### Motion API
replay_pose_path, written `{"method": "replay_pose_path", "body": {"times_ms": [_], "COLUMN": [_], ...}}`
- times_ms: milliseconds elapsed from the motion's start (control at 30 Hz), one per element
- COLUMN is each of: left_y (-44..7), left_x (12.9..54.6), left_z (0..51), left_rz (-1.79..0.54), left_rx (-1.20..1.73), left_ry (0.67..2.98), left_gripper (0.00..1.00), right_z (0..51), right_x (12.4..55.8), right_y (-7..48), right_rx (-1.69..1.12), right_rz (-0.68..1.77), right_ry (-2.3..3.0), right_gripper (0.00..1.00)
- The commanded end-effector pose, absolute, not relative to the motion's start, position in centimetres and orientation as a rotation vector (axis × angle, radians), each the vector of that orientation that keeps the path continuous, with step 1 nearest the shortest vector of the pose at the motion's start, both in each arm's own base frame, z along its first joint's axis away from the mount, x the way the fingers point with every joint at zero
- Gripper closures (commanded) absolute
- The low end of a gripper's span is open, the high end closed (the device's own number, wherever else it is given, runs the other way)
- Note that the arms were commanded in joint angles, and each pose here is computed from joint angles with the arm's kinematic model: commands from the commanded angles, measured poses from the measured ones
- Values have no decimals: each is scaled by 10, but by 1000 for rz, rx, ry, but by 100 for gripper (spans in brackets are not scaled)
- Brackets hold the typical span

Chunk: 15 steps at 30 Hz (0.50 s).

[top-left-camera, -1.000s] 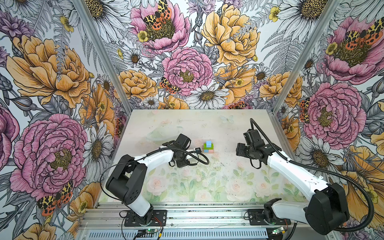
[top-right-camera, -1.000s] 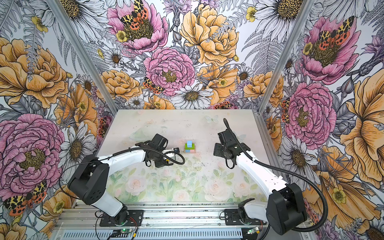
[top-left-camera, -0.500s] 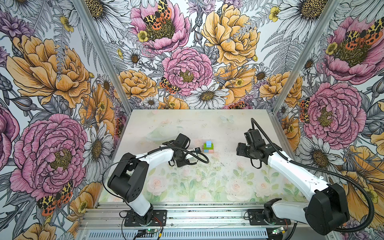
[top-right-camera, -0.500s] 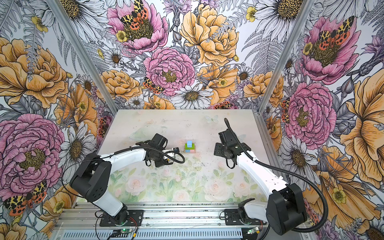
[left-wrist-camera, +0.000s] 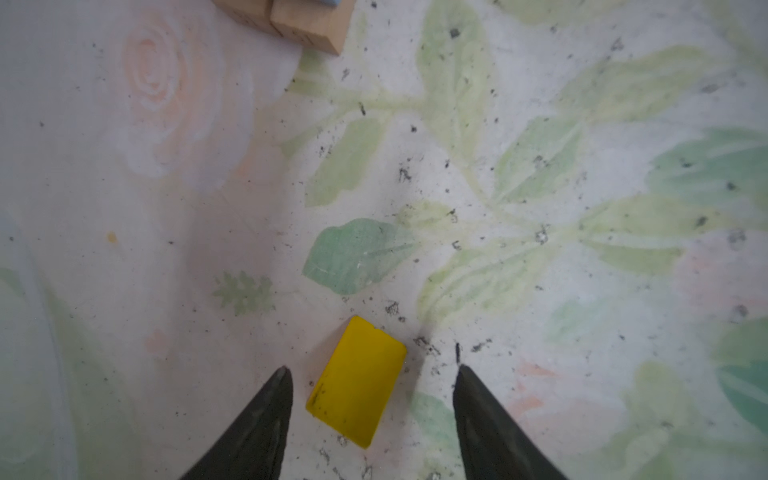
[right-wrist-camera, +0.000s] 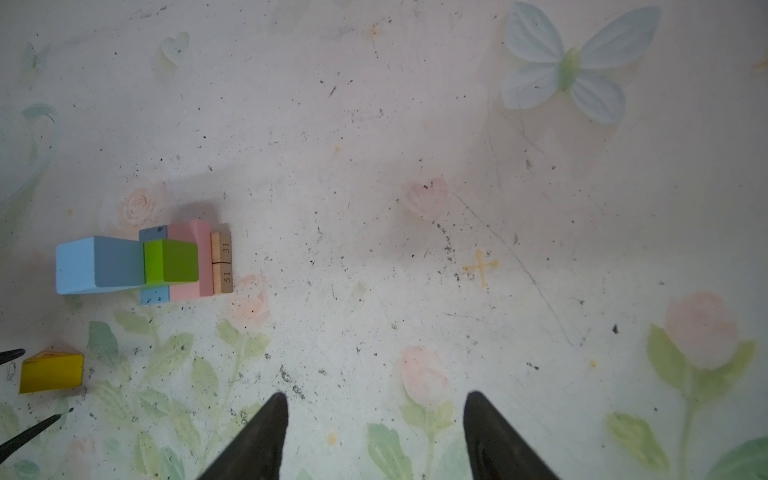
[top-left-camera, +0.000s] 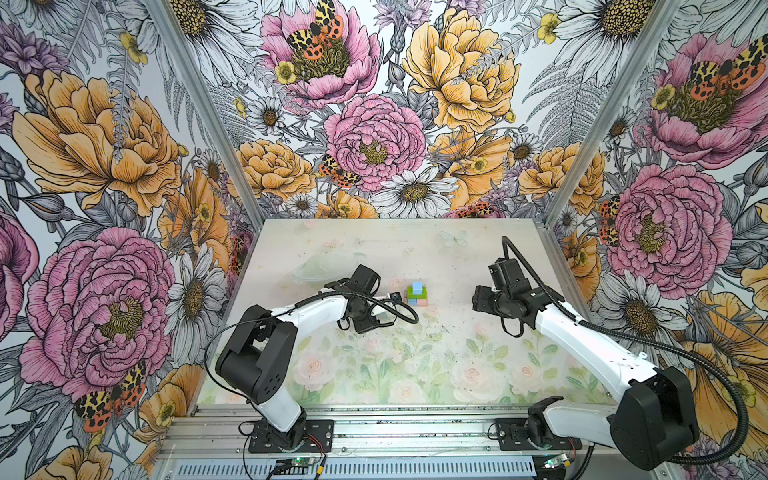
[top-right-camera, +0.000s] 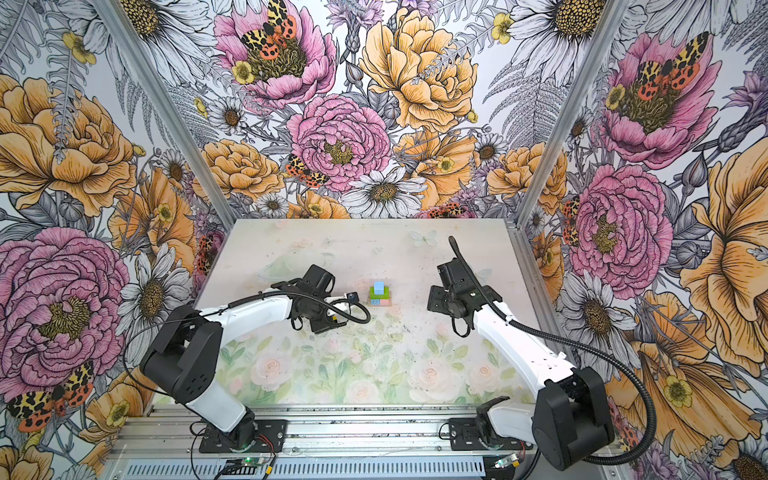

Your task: Build the wood block tower

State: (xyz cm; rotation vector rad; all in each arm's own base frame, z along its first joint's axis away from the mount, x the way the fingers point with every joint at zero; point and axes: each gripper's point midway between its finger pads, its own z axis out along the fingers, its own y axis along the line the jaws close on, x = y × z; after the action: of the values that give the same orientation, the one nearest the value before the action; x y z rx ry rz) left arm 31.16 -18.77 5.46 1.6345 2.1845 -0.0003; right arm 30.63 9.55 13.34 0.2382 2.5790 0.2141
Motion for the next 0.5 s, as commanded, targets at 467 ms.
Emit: {"method": "replay_pose_path", "body": {"times_ms": [467], "left_y": [-174], "left_x": [323], "left_z": [78], "left_rz": [4], "left_rx": [1589], "left_ry": [2187], "left_gripper": [30], "right_z": [136], "right_x": [310], "right_y": [98], "right_rx": [215], "right_rz": [237], "right_ry": [2564], "right_gripper": [31]}}
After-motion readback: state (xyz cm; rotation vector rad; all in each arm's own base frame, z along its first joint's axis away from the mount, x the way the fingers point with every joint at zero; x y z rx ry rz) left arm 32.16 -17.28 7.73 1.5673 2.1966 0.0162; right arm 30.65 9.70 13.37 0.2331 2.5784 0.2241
